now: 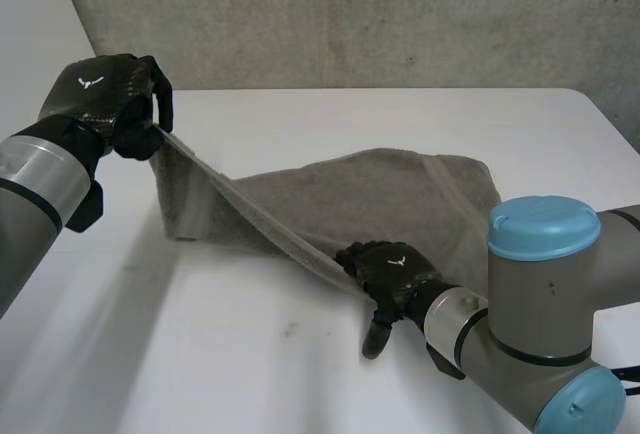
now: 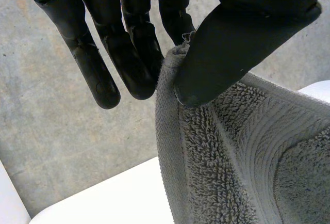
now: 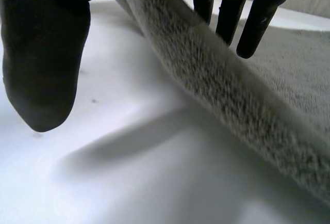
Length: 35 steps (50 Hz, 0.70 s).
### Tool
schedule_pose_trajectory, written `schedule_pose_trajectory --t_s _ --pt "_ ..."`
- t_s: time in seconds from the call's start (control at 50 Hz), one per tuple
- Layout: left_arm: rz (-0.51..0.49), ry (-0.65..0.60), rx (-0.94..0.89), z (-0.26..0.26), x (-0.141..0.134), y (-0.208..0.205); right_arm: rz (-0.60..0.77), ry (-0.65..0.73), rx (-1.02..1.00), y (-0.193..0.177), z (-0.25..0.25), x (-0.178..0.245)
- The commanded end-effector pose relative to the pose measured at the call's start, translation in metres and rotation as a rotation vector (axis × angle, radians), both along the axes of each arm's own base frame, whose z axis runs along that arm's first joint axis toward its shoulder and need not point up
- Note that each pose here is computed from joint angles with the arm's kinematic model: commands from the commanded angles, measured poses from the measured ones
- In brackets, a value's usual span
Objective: Fold the towel.
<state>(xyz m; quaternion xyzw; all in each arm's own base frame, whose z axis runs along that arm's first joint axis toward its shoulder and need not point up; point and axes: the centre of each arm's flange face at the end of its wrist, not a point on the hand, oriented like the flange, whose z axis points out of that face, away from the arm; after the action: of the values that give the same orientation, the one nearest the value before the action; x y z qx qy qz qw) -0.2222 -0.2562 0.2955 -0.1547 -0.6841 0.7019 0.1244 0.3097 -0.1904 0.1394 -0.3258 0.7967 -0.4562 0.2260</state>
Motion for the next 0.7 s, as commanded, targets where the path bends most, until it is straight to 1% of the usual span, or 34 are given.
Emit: schedule_pose_trajectory --t_s 0.02,0.06,0.08,0.12,0.18,0.38,0.46,0.5,0.6,0.7 --pt "0.019 -0.002 0.005 -0.002 0.005 -0.004 -0.031 -0.007 -0.034 -0.009 -0.004 -0.004" --pt "0.042 -0.003 0.012 -0.004 0.011 -0.008 -0.086 -0.005 -0.075 -0.020 -0.004 -0.012" --pt "0.042 -0.003 0.012 -0.004 0.011 -0.008 -0.086 -0.005 -0.075 -0.020 -0.004 -0.012" --pt "0.059 -0.004 0.016 -0.005 0.016 -0.012 -0.148 0.005 -0.109 -0.036 -0.001 -0.026" --pt "0.066 -0.003 0.020 -0.006 0.018 -0.013 -0.179 0.026 -0.126 -0.044 0.000 -0.038" --pt "0.076 -0.005 0.021 -0.006 0.020 -0.015 -0.214 0.093 -0.218 -0.057 -0.003 -0.060" --pt "0.077 -0.006 0.020 -0.006 0.021 -0.014 -0.238 0.093 -0.249 -0.062 0.007 -0.070" --pt "0.080 -0.005 0.022 -0.006 0.022 -0.015 -0.261 0.073 -0.291 -0.065 0.023 -0.076" --pt "0.080 0.003 0.022 -0.005 0.022 -0.013 -0.265 0.070 -0.297 -0.064 0.028 -0.079" --pt "0.079 0.024 0.033 -0.006 0.022 -0.012 -0.200 0.064 -0.278 -0.061 0.024 -0.077"
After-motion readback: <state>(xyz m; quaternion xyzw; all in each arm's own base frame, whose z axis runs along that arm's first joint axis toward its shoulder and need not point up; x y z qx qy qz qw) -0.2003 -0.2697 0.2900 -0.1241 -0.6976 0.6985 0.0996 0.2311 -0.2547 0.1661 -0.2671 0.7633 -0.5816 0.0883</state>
